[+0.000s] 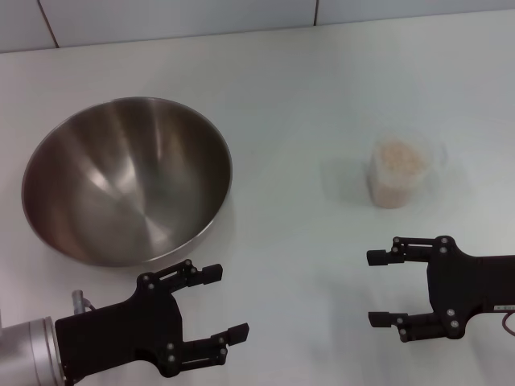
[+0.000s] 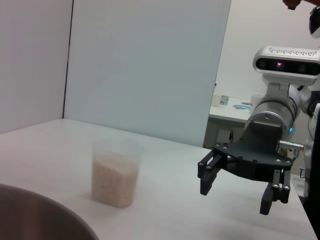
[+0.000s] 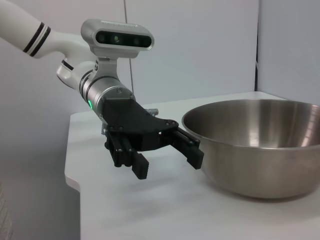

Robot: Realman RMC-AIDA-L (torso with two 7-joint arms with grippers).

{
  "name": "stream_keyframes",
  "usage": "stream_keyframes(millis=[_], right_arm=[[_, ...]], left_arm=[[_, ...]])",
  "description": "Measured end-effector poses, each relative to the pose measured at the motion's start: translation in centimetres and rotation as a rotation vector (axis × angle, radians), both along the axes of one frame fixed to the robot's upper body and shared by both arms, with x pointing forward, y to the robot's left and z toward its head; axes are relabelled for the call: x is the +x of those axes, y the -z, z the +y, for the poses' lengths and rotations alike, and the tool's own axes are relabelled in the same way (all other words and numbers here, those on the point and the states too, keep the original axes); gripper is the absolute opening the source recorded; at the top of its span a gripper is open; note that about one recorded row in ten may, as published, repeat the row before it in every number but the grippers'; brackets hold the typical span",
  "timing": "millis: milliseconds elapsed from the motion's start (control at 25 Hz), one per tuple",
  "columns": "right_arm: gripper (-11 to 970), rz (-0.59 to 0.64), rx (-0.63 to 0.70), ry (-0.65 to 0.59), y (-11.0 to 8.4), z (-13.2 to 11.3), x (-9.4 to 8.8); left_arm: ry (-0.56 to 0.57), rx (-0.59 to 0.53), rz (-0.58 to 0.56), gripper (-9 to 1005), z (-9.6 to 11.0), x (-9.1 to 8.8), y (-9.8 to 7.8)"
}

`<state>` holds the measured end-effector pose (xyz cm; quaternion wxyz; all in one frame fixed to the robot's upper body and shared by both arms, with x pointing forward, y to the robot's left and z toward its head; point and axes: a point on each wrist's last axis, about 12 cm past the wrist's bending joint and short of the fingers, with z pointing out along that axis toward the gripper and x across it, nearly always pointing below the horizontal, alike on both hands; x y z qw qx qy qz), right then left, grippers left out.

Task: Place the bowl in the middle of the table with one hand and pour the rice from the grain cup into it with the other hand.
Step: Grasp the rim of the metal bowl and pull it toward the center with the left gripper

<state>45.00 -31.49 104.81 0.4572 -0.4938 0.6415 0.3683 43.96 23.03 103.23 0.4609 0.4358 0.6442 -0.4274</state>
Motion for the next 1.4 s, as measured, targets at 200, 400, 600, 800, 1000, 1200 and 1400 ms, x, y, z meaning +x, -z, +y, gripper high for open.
stream_keyframes(millis=[200, 400, 600, 800, 1000, 1200, 1400], right_arm=[[759, -0.002, -0.001, 0.000, 0.0, 0.0, 0.0], [759, -0.002, -0.001, 0.000, 0.0, 0.0, 0.0], [759, -0.001, -0.001, -0.004, 0.0, 0.0, 0.0], [758, 0.002, 0.000, -0.005, 0.0, 0.1, 0.0], [758, 0.006, 0.000, -0.003, 0.1, 0.1, 0.0], [758, 0.005, 0.001, -0.004, 0.0, 0.1, 0.0], [758, 0.004, 0.000, -0.005, 0.0, 0.1, 0.1]], left_arm=[[0.000, 0.000, 0.000, 822, 0.0, 0.0, 0.0], [0.008, -0.013, -0.007, 820, 0.0, -0.1, -0.2], [-0.029, -0.145, -0.103, 817, 0.4, 0.5, -3.2], [-0.249, -0.257, -0.109, 815, 3.2, 4.0, -7.3], [-0.598, -0.112, -0.021, 812, 6.6, 8.0, -10.3], [-0.741, 0.118, 0.183, 810, 7.8, 11.3, -11.4], [-0.718, 0.245, 0.266, 808, 7.4, 12.1, -10.8]])
